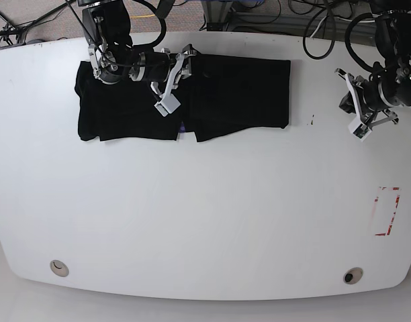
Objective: Fold the T-shirt properly
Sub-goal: 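Grasp the folded shirt's two ends with both grippers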
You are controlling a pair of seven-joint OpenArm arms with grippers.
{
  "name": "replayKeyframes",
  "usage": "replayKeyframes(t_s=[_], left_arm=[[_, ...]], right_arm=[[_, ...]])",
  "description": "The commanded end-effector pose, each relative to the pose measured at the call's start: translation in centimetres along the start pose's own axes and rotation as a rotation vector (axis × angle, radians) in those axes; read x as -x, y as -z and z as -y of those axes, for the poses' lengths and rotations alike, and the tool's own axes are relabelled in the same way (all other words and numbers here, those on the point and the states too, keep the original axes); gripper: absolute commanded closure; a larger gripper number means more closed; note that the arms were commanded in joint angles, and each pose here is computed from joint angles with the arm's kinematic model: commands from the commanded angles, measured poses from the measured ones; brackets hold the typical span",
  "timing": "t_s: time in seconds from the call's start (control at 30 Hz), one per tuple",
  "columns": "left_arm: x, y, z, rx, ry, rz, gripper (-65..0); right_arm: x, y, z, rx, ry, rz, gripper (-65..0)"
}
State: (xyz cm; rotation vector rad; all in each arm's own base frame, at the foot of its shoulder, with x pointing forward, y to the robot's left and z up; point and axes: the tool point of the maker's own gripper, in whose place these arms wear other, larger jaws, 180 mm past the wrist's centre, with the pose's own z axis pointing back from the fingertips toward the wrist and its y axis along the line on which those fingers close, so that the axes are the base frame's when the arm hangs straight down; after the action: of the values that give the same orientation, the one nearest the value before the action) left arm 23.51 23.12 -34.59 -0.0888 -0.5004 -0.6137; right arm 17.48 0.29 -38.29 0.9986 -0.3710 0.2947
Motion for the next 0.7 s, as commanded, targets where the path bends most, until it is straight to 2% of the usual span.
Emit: replayKeyframes(t_s=[0.0, 0.07, 0.2, 0.5, 0.67], left_arm=[[-2.6, -0.5, 0.1, -0.001, 0.065, 0.058, 0.0], [-3.2, -0.2, 0.6, 0.014, 0.08, 0.068, 0.0], [-5.8, 0.5, 1.8, 0.044, 0.079, 0.138, 0.0], [-10.0, 2.3, 5.8, 0.141, -0.009, 0.252, 0.0], [-10.0, 3.1, 8.2, 0.198, -0.054, 0.267, 0.0]], right_arm=[[-1.1, -0.4, -0.9, -0.032, -0.02, 0.042, -51.4], [-0.7, -0.9, -0.9, -0.024, -0.031, 0.034, -54.5], [-1.4, -2.8, -1.3, 0.009, -0.069, 0.082, -54.7], [-4.8, -10.6, 1.9, 0.22, -0.125, 0.278, -55.2], [-5.7, -14.6, 4.1, 0.329, -0.158, 0.329, -55.3]])
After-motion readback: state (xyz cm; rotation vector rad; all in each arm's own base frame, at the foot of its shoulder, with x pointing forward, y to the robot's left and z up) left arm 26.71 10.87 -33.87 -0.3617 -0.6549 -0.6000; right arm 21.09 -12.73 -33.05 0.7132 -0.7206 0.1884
